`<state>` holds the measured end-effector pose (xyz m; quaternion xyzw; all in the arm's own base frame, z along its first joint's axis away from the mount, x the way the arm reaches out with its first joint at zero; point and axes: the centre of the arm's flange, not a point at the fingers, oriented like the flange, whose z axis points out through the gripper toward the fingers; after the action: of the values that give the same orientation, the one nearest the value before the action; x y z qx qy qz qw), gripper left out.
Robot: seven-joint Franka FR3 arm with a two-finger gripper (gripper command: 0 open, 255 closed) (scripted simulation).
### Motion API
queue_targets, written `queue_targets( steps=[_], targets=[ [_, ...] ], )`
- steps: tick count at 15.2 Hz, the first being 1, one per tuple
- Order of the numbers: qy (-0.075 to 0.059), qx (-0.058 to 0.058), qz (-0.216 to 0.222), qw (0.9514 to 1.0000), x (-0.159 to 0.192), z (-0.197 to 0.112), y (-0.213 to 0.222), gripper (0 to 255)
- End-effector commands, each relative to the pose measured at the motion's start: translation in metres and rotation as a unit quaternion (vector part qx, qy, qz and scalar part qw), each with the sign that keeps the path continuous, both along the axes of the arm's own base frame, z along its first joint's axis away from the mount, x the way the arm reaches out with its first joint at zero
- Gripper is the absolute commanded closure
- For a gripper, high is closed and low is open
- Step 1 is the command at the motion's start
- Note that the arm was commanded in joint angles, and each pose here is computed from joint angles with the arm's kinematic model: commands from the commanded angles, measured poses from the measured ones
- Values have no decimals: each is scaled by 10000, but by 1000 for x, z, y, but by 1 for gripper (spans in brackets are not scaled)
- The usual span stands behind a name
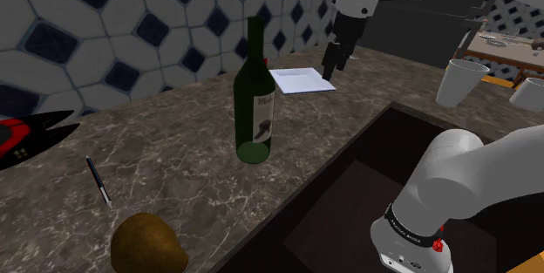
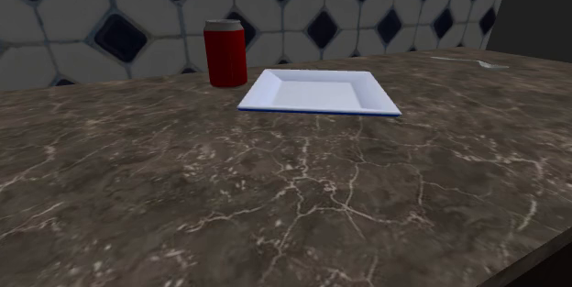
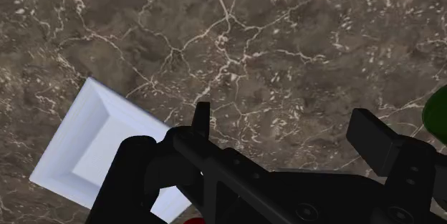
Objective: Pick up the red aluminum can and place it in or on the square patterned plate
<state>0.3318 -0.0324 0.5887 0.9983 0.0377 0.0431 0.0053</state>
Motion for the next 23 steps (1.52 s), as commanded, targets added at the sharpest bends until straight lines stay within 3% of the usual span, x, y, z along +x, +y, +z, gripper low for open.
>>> queue_targets(
  steps=[1,23],
  targets=[
    [0,0,0,10000,0,0,0,0],
    [378,71,-23,9993,299,-22,-39,0]
  ],
)
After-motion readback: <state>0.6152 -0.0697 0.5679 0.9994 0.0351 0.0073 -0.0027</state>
